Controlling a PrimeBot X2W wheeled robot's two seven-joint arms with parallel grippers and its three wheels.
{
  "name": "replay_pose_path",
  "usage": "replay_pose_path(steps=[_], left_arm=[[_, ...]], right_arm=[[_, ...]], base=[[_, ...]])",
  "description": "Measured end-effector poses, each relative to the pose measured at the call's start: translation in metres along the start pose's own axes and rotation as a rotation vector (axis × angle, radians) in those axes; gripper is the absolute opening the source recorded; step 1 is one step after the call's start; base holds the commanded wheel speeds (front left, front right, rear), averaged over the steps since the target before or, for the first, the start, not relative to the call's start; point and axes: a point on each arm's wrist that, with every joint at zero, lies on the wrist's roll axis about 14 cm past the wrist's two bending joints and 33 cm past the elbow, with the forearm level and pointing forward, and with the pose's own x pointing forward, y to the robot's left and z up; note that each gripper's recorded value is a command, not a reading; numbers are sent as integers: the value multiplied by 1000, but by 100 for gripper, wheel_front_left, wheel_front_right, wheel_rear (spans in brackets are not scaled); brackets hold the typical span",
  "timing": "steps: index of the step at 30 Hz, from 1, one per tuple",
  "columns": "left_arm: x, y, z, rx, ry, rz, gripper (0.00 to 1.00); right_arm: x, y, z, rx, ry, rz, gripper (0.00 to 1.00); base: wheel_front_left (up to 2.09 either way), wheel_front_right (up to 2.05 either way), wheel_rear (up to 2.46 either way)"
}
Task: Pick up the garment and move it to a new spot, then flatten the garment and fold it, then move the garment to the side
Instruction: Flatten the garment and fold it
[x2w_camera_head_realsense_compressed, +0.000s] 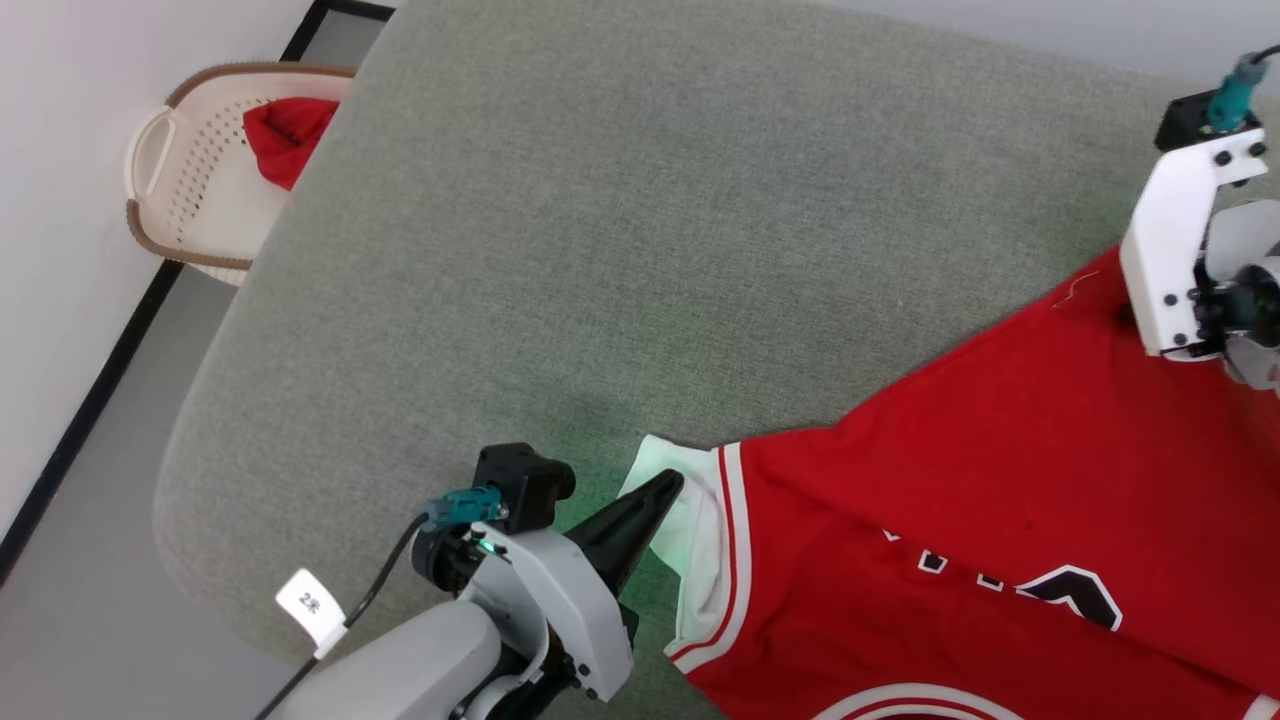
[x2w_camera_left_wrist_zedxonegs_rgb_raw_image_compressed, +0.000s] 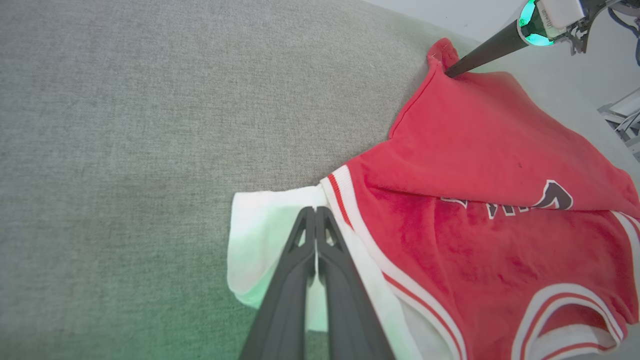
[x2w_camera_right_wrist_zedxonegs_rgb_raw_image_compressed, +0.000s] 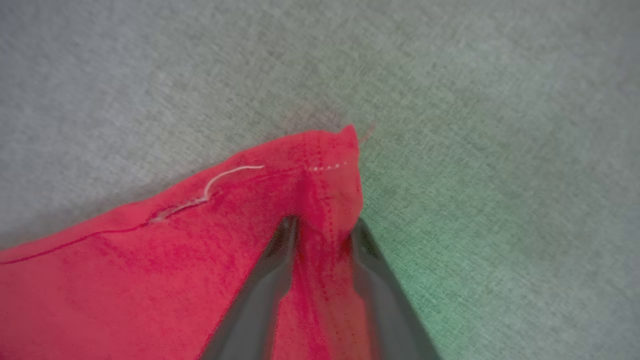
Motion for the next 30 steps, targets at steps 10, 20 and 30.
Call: replay_pose_path(steps=[10, 20, 30], left_arm=[[-1, -1, 0, -8, 3, -2, 0], [-13, 9, 32, 69, 154, -16, 0], [-19, 14, 154, 277, 92, 1, 0]], right_arm=[[-11, -2, 2, 23, -15, -17, 0], [-65, 3, 35, 66, -218, -4, 0], [-167, -1, 82, 91, -593, -33, 0]], base=[[0, 0, 0], [0, 0, 0], [0, 0, 0]])
